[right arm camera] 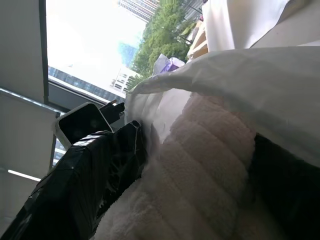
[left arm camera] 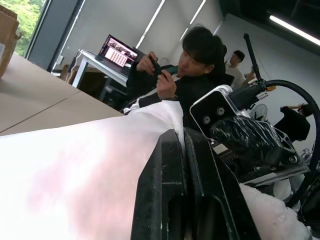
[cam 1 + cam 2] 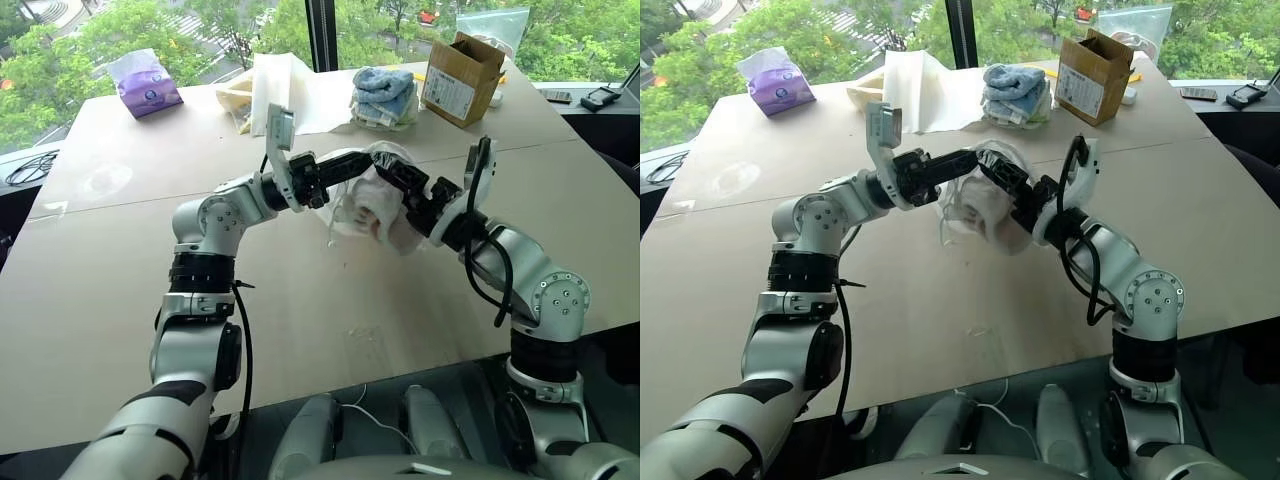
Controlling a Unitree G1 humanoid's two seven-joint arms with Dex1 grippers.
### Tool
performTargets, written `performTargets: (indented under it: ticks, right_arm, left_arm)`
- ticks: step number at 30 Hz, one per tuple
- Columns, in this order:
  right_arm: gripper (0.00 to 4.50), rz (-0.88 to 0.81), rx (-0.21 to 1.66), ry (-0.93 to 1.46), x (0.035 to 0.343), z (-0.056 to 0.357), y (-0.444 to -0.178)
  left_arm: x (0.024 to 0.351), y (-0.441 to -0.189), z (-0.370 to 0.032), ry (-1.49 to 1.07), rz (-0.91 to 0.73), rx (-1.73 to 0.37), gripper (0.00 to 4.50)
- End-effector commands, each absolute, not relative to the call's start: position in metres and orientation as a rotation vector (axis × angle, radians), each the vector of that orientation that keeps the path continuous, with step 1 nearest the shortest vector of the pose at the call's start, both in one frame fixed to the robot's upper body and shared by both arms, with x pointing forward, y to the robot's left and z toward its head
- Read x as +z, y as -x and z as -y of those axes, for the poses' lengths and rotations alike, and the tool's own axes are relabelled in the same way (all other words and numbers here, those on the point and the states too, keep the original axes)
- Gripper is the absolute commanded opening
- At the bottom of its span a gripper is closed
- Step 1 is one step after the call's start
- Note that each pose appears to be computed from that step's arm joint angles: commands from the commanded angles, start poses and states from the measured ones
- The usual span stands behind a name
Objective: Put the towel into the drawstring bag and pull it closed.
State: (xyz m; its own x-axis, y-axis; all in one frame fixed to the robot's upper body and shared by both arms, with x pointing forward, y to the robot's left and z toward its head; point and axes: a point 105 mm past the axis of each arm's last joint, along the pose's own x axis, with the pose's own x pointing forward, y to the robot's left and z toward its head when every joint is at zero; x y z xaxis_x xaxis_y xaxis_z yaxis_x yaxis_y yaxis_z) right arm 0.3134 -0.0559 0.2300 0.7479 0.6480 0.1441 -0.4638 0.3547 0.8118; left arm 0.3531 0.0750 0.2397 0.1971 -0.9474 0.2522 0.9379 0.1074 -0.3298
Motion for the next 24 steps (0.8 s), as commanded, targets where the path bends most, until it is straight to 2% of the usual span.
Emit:
performTargets:
  ticks: [1,5,9,18,21,24]
  right_arm:
    - [4.48,-0.097,0.78,-0.915,0.244,0.073,-0.303]
    - [4.48,-0.082,0.891,-0.755,0.241,0.087,-0.283]
    - [4.48,-0.149,0.942,-0.537,0.224,0.087,-0.272]
    - [4.48,-0.211,0.851,-0.335,0.197,0.079,-0.294]
    - [3.78,-0.183,0.816,-0.329,0.201,0.077,-0.304]
    - [2.23,-0.167,0.809,-0.33,0.204,0.076,-0.309]
  left_arm:
    - [0.253,-0.347,-0.075,0.447,0.031,-1.421,0.0]
    - [0.254,-0.346,-0.075,0.445,0.028,-1.426,0.0]
    - [0.255,-0.346,-0.072,0.447,0.023,-1.436,0.0]
    - [0.253,-0.341,-0.066,0.45,0.013,-1.46,0.0]
    - [0.252,-0.34,-0.067,0.445,0.01,-1.456,0.0]
    - [0.251,-0.339,-0.069,0.445,0.01,-1.454,0.0]
